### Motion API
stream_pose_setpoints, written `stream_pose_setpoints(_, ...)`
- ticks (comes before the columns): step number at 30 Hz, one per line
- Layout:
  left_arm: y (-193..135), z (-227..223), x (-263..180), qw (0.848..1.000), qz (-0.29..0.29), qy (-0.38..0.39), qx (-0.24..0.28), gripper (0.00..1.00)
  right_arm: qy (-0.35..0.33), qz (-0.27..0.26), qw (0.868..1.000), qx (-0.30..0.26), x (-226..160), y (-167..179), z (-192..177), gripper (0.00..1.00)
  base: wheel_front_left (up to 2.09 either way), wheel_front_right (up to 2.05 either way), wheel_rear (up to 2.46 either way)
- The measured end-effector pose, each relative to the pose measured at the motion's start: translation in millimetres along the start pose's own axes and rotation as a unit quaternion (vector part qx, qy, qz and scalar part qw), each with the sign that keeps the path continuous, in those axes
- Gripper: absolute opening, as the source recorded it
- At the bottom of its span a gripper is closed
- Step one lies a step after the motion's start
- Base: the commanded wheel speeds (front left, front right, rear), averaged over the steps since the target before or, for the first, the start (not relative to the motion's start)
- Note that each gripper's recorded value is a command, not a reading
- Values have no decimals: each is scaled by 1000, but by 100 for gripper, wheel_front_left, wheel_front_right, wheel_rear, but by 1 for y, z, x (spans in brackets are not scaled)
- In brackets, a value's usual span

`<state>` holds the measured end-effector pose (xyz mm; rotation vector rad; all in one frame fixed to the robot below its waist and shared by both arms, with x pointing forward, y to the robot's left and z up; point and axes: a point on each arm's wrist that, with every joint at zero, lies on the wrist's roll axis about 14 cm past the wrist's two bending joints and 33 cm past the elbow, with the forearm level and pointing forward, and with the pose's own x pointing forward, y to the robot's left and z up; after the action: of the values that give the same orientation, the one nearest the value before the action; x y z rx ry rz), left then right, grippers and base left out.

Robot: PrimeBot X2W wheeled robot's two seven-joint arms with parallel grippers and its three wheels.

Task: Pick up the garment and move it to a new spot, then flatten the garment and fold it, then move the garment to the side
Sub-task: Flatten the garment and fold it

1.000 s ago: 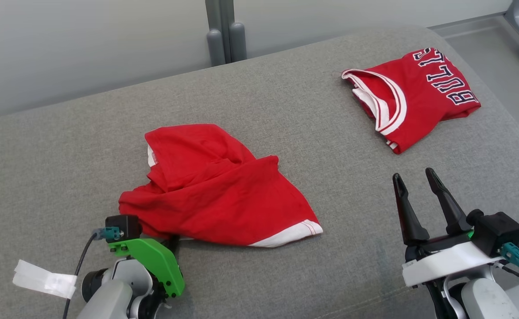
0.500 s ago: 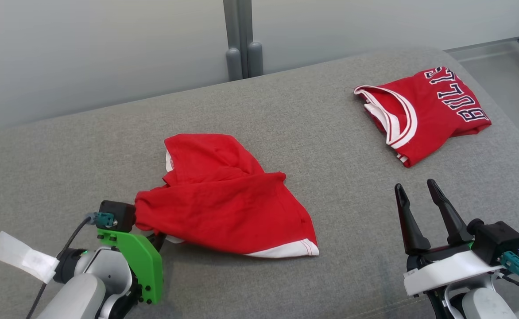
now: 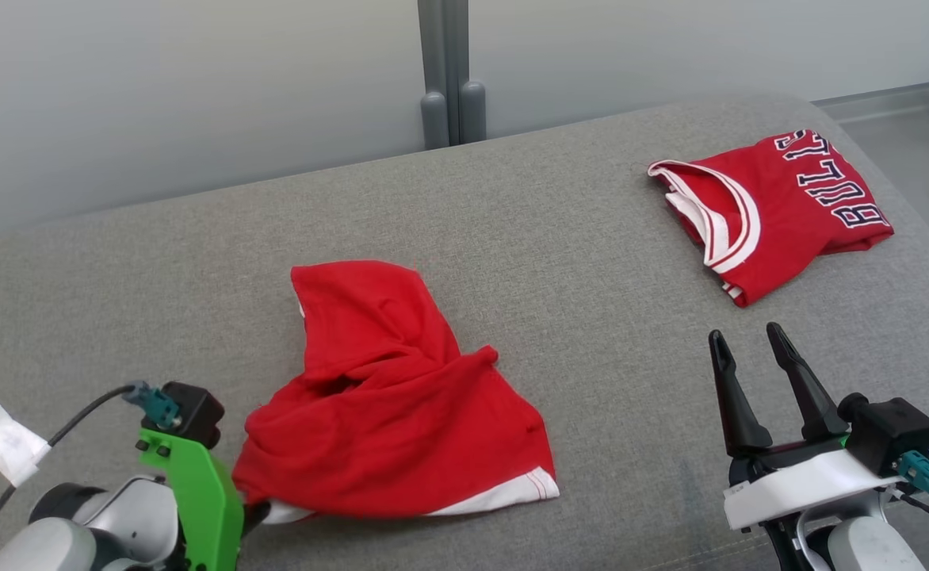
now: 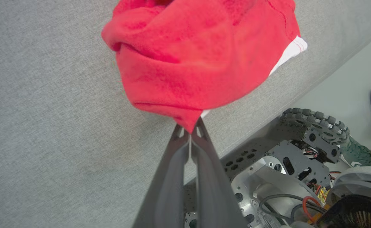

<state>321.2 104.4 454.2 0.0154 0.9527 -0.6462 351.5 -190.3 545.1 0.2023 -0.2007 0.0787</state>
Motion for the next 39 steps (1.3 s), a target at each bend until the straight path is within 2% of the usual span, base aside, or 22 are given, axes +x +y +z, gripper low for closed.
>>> stream_pose_setpoints(4,20,-14,-9,998,27,53,-11,0,1,3,1000,1,0,2,-1,100,0,0,0)
stream_pose_setpoints(8,23,-25,-3,995,19,88,-42,0,2,2,1000,2,-1,2,-1,100,0,0,0)
stream_pose_setpoints(13,10,-23,10,994,-18,91,-63,0,3,-4,1000,3,-3,-2,-2,100,0,0,0)
stream_pose_setpoints(17,14,-16,15,995,-13,78,-61,0,4,-9,1000,3,-3,-5,-2,100,0,0,0)
stream_pose_setpoints(18,19,-16,16,995,-5,77,-59,80,4,-9,1000,2,-3,-6,-2,100,0,0,0)
stream_pose_setpoints(19,20,-17,16,995,-4,78,-59,100,4,-10,1000,2,-3,-6,-2,100,0,0,0)
stream_pose_setpoints(25,33,-10,6,997,21,53,-50,100,2,-7,1000,3,-2,-4,-1,100,0,0,0)
stream_pose_setpoints(33,41,32,-19,995,57,-75,-13,100,4,0,1000,4,1,0,-3,100,0,0,0)
stream_pose_setpoints(35,40,48,-27,990,66,-125,-3,100,5,3,1000,5,2,2,-4,100,0,0,0)
stream_pose_setpoints(36,41,59,-33,982,79,-169,-1,100,6,5,1000,6,3,3,-5,100,0,0,0)
stream_pose_setpoints(39,40,68,-39,967,97,-233,-12,100,9,10,1000,8,5,7,-7,100,0,0,0)
